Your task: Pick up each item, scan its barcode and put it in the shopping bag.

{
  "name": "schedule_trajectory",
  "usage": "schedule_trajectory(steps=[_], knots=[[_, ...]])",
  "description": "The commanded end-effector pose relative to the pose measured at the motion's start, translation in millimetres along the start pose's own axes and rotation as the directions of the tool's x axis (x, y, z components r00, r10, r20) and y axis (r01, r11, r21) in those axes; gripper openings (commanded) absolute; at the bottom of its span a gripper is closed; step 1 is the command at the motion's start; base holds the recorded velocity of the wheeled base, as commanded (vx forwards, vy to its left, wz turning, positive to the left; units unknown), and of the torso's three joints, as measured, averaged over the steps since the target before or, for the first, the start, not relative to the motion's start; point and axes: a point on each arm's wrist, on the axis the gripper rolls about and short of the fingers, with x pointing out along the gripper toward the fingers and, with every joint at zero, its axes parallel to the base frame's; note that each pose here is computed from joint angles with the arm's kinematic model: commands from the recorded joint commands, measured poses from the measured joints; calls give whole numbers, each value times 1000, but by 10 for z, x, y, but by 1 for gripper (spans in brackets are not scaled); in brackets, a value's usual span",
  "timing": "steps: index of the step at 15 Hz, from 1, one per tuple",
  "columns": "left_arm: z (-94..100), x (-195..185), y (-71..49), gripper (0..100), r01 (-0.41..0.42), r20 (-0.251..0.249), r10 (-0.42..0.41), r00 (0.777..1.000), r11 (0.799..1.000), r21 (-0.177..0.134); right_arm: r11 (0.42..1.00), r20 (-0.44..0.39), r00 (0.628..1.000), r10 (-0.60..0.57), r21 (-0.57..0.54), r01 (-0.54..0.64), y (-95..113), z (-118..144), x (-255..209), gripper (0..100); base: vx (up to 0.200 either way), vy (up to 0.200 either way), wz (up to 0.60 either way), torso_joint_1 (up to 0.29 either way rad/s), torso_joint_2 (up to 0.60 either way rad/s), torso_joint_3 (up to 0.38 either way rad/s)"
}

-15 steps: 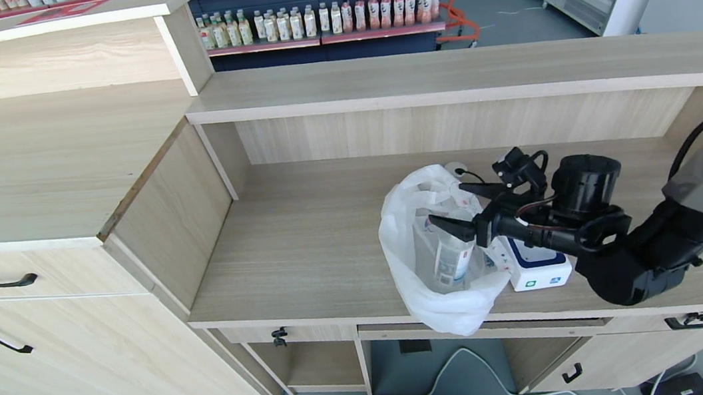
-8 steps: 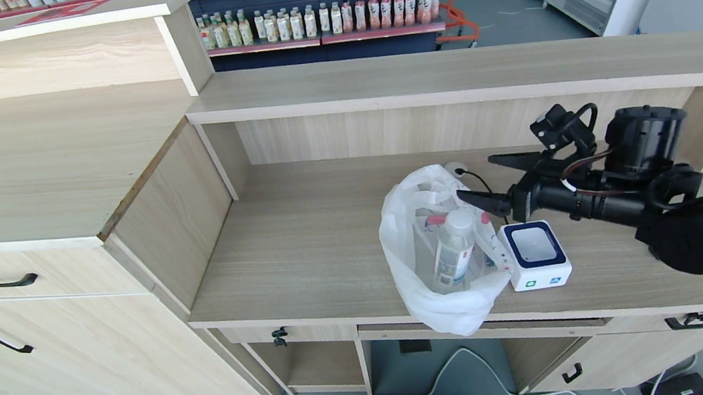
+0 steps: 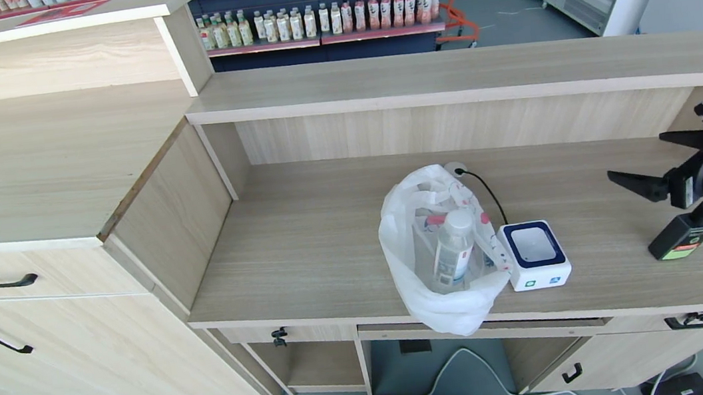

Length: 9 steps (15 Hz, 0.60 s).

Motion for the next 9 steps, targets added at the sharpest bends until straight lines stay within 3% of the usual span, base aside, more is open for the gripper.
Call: schedule_trajectory(steps=[1, 3, 5, 6, 7, 8, 9], knots=[[-1, 0, 0, 100, 1, 0, -1, 1000, 1000, 0, 973, -185, 955, -231, -53, 225, -383, -194, -381, 100, 0, 0, -600, -7, 12, 2], [-1, 0, 0, 100, 0, 0, 0, 1000, 1000, 0, 923, -283, 880, -380, -65, 378, -544, -286, -467, 100, 0, 0, -300, -4, -4, 1], [-1, 0, 0, 100, 1, 0, -1, 1000, 1000, 0, 912, -319, 859, -401, -49, 407, -632, -407, -488, 100, 0, 0, 0, 0, 0, 0], [-1, 0, 0, 100, 1, 0, -1, 1000, 1000, 0, 893, -394, 813, -429, -52, 446, -769, -647, -515, 100, 0, 0, 0, 0, 0, 0], [-1, 0, 0, 100, 1, 0, -1, 1000, 1000, 0, 888, -429, 789, -439, -72, 455, -794, -738, -509, 100, 0, 0, 0, 0, 0, 0], [-1, 0, 0, 100, 1, 0, -1, 1000, 1000, 0, 867, -506, 720, -475, -129, 482, -835, -916, -462, 100, 0, 0, 0, 0, 0, 0], [-1, 0, 0, 100, 0, 0, 0, 1000, 1000, 0, 854, -551, 676, -490, -149, 498, -836, -1024, -419, 100, 0, 0, 0, 0, 0, 0]])
